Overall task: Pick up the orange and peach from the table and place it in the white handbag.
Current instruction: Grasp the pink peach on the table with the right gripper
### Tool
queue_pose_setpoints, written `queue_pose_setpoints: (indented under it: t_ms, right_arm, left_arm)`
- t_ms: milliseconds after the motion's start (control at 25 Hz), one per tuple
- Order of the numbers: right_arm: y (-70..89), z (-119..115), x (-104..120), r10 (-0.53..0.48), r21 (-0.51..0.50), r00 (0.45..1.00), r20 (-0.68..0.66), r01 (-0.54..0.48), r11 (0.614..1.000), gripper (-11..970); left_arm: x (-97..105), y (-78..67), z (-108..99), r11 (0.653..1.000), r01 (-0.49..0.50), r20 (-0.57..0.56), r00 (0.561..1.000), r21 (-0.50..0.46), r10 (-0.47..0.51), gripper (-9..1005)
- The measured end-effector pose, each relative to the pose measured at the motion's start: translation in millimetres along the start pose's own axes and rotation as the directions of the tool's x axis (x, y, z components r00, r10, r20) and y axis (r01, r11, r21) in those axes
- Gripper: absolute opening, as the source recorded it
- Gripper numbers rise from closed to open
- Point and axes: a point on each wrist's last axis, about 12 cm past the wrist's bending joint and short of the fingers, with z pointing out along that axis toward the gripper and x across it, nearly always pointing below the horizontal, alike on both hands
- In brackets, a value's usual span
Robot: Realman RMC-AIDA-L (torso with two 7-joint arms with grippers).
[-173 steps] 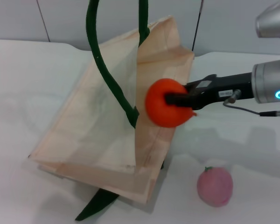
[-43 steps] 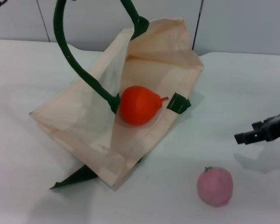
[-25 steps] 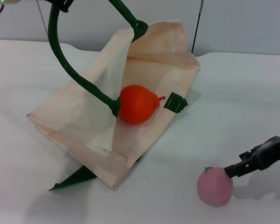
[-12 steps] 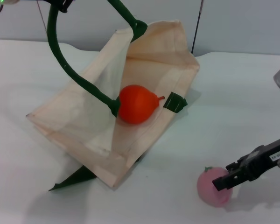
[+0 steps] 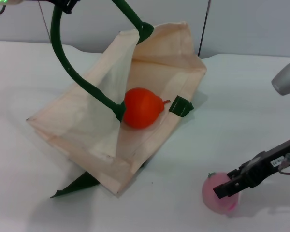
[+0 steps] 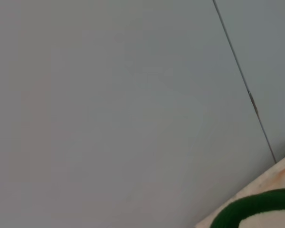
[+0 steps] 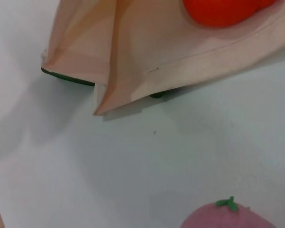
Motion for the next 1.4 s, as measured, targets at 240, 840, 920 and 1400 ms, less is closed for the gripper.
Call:
queue_pose_setpoints:
  t_ms: [240, 840, 920, 1400]
  right_arm:
    - [-1.2, -2.4, -3.0, -0.009, 0.016, 1.0, -0.005, 0.009, 1.0, 804]
    - [-3.5, -5.3, -3.5, -0.001, 0.043, 1.0, -0.014, 0.002, 0.999, 793]
    - [-2.7, -4.1, -3.9, -0.004, 0.038, 1.0, -0.012, 0.005, 0.999, 791]
    - [-3.4, 1.5, -5.0, 0.004, 0.016, 1.0, 0.009, -0.004, 1.0, 781]
  left_arm:
    - [0.2, -0.3, 0.3, 1.0, -0.001, -0.001, 1.0, 0.001, 0.001, 117]
    - [1.9, -0.5, 1.0, 1.0, 0.001, -0.007, 1.0, 0.003, -0.001, 117]
    - [1.4, -0.5, 1.2, 1.0, 0.001, -0.006, 1.0, 0.004, -0.001, 117]
    - [0.2, -0.6, 1.7, 1.0, 0.001, -0.004, 1.0, 0.005, -0.001, 117]
